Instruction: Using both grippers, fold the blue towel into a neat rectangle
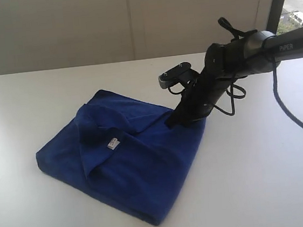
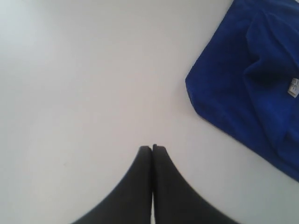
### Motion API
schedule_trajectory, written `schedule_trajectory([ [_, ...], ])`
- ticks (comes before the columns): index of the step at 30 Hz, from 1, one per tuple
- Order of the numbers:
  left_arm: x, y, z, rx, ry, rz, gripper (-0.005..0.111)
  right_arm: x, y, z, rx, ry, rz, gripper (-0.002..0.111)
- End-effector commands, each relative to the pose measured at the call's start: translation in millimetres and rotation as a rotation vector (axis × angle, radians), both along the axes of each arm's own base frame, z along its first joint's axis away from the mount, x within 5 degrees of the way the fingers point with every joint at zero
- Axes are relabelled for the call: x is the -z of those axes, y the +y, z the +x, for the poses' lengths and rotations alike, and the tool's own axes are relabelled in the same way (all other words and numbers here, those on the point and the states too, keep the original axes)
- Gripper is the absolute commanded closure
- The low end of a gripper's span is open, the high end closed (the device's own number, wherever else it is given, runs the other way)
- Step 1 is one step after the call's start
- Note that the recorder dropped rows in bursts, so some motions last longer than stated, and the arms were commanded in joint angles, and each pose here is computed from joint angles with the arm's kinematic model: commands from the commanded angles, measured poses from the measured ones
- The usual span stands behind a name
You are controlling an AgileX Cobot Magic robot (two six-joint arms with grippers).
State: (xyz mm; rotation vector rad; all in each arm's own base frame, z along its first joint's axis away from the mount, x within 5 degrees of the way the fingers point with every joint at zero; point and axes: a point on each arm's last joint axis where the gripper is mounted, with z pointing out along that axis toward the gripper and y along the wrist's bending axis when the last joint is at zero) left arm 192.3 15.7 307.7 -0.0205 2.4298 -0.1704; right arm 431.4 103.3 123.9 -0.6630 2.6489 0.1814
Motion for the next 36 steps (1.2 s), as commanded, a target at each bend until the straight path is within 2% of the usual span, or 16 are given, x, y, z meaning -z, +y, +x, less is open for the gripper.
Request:
schedule_trajectory([
  [1,-0.8,-1.2,-2.5,0.004,0.001,-0.009,0.107,13.3,-18.2,-13.1,0.150,0.192,-0.071,0.108],
  [8,-0.8,-1.2,-2.5,0.004,0.001,-0.009,0.107,12.2,-22.0,-25.7,0.381,0.303,-0.050,0.108],
  [15,-0.8,-1.2,-2.5,0.004,0.001,-0.009,0.107,15.9,-23.7,-64.1,0.441,0.331,-0.004,0.108],
  [24,-0.8,-1.2,-2.5,0.004,0.001,-0.009,0.107,-1.4,-4.6,-116.1,0.371,0.256,0.015,0.108],
  [36,-0.8,-1.2,-2.5,0.004,0.001,-0.009,0.107,-17.1,56.6,-150.9,0.278,0.184,0.120,0.108],
])
